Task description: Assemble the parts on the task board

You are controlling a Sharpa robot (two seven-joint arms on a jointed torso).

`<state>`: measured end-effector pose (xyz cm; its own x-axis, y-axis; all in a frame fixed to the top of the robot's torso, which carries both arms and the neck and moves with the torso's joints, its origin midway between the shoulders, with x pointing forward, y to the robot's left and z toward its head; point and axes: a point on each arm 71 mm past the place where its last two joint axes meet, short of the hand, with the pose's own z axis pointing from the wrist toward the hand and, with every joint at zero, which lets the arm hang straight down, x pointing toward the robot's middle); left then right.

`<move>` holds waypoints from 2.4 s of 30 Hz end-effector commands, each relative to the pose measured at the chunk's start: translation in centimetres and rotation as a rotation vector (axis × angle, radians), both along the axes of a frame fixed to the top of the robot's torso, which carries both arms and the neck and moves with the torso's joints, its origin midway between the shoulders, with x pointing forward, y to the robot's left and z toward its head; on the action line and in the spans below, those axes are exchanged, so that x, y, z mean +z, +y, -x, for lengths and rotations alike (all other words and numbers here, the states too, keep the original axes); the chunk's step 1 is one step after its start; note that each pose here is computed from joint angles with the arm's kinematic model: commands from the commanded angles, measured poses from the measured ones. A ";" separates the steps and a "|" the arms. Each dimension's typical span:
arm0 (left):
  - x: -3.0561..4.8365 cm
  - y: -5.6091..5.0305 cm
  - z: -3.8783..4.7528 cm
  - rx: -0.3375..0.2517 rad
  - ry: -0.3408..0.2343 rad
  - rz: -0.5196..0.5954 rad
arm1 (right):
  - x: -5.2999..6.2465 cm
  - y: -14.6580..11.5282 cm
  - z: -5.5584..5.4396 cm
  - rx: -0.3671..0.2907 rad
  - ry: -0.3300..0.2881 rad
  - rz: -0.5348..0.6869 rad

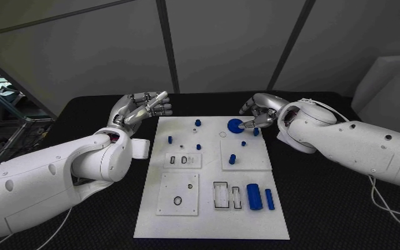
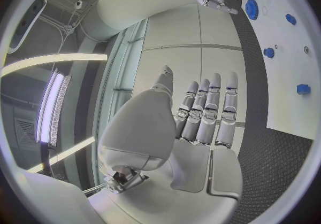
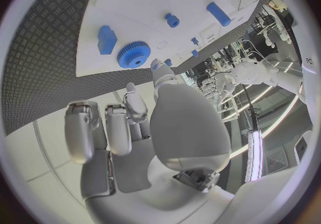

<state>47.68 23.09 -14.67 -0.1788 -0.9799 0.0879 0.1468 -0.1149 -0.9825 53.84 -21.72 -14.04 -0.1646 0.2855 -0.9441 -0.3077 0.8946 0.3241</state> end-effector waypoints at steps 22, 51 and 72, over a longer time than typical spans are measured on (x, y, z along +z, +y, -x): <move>0.09 -0.1 -0.11 -0.014 -0.005 0.001 | -1.0 1.5 -1.1 0.018 0.070 0.087; 0.05 0.0 -0.16 -0.012 -0.003 0.000 | -1.0 1.8 -1.4 -0.019 0.019 0.172; -0.02 0.2 -0.23 -0.011 0.002 -0.002 | 1.1 3.9 0.7 0.047 -0.170 0.080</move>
